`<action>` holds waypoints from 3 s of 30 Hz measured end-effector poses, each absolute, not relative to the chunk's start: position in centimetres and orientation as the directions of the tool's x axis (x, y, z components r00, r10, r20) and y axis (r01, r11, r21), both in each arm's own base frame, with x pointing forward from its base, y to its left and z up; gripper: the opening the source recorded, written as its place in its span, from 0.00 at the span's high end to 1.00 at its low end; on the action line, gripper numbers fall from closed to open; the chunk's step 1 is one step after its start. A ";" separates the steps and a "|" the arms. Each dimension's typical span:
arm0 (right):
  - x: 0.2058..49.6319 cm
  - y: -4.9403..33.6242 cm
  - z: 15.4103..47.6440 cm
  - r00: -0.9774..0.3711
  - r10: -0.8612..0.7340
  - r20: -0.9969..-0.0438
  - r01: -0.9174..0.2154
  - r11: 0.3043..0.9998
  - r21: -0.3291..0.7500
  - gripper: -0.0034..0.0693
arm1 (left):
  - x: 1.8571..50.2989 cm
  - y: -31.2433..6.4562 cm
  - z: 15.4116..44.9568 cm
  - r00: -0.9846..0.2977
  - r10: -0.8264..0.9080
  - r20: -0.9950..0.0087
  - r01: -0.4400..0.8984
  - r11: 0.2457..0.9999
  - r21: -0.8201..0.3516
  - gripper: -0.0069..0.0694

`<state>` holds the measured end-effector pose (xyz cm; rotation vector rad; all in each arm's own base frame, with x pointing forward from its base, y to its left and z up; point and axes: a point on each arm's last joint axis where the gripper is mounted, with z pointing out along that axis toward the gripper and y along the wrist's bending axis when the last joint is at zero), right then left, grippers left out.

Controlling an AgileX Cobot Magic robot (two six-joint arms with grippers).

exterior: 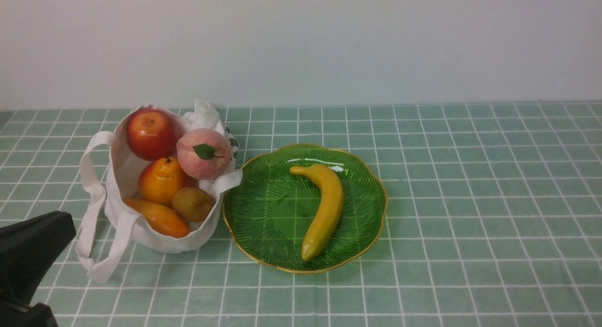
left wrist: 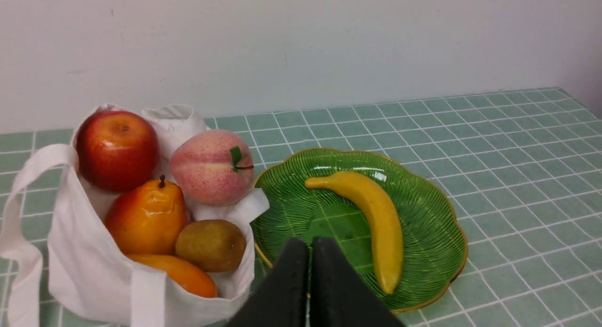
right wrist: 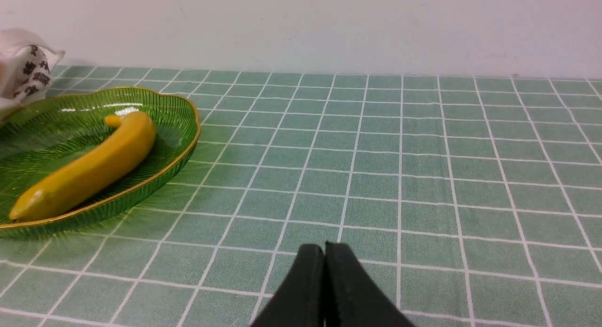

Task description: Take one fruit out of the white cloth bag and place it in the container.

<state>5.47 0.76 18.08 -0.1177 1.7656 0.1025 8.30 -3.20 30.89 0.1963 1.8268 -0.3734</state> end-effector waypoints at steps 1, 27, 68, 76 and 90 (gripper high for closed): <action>5.5 0.8 18.1 -0.195 -0.023 -0.981 -0.136 0.991 0.004 0.97 | 8.3 -3.2 30.9 -0.286 -0.058 -0.956 0.323 0.934 -0.154 0.92; 5.5 0.8 18.1 -0.195 -0.023 -0.981 -0.136 0.991 0.004 0.97 | 5.2 -0.6 23.8 -0.160 -0.167 -0.973 0.034 0.984 -0.175 0.92; 5.5 0.8 18.1 -0.195 -0.023 -0.981 -0.136 0.991 0.004 0.97 | 5.3 -0.2 17.0 -0.302 0.033 -0.953 0.058 0.998 0.017 0.92; 5.5 0.8 18.1 -0.195 -0.023 -0.981 -0.136 0.991 0.004 0.97 | 5.3 -0.2 17.0 -0.302 0.033 -0.953 0.058 0.998 0.017 0.92; 5.5 0.8 18.1 -0.195 -0.023 -0.981 -0.136 0.991 0.004 0.97 | 5.3 -0.2 17.0 -0.302 0.033 -0.953 0.058 0.998 0.017 0.92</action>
